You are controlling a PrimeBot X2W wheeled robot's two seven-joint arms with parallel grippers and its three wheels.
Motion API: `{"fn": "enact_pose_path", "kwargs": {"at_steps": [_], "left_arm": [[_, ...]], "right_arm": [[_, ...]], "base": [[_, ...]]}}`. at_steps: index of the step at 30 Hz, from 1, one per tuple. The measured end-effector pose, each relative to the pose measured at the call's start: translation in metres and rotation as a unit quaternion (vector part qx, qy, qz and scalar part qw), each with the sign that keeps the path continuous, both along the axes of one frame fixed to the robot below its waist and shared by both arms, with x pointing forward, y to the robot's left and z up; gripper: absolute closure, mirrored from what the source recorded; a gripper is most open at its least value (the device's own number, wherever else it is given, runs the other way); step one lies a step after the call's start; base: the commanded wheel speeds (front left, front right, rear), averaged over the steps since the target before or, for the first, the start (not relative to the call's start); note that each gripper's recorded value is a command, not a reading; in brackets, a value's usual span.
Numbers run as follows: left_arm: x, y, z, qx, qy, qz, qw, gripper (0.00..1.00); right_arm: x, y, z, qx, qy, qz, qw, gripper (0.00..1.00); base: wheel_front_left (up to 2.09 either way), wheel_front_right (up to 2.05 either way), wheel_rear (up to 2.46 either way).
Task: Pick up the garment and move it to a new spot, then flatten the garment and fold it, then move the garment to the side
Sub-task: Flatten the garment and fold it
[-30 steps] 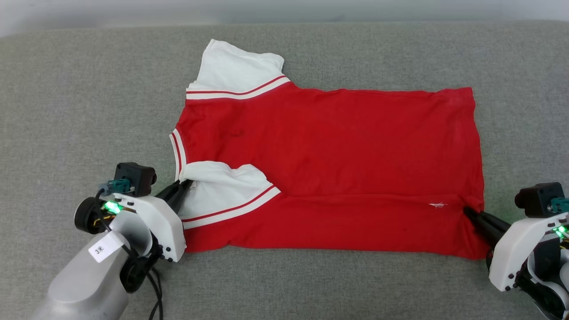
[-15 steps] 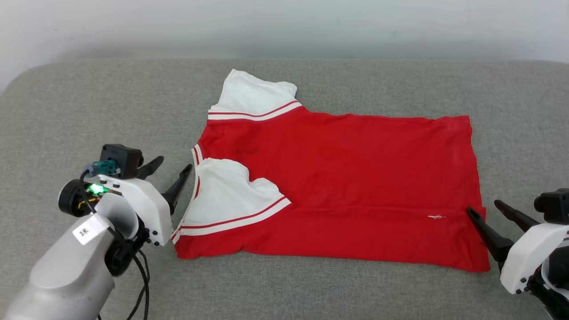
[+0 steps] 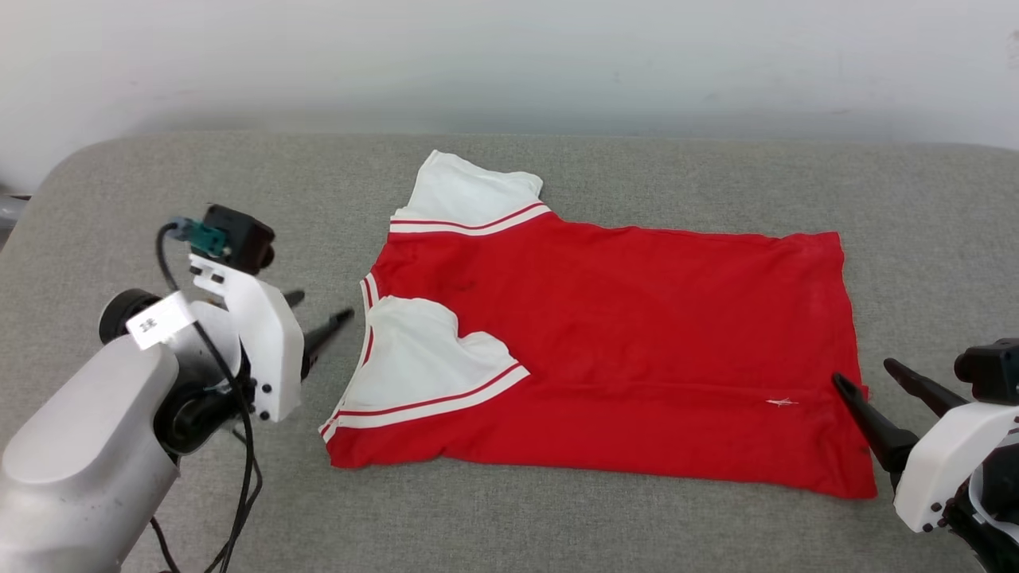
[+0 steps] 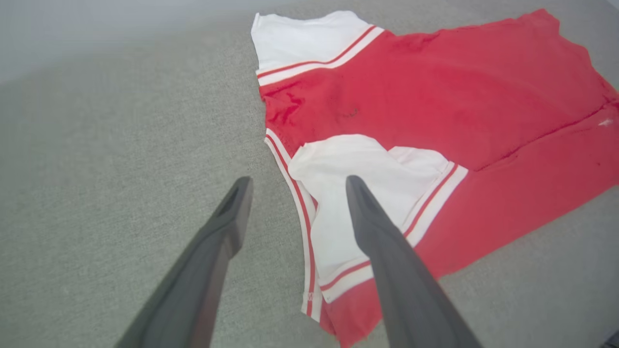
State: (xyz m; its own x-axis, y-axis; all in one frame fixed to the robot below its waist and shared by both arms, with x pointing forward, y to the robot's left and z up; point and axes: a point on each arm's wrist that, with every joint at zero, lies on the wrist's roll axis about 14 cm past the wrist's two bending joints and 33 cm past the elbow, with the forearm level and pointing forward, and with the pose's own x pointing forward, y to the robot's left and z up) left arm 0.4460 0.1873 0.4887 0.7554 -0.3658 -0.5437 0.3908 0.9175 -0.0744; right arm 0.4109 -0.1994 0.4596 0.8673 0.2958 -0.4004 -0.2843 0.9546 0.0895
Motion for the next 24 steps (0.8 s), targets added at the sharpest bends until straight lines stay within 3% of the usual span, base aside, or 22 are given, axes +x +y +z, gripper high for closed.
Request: {"fn": "enact_pose_path", "kwargs": {"at_steps": [11, 24], "left_arm": [[-0.033, -0.001, -0.050, 0.058, 0.173, -0.037, 0.982, 0.00], [-0.059, 0.002, -0.113, 0.080, 0.286, -0.038, 0.954, 0.00]], "right_arm": [[-0.007, -0.001, -0.004, 0.002, 0.008, -0.009, 1.000, 0.00], [-0.004, -0.005, -0.014, 0.003, 0.022, -0.017, 1.000, 0.00]], "base": [[0.00, 0.00, 0.00], [0.00, 0.00, 0.00]]}}
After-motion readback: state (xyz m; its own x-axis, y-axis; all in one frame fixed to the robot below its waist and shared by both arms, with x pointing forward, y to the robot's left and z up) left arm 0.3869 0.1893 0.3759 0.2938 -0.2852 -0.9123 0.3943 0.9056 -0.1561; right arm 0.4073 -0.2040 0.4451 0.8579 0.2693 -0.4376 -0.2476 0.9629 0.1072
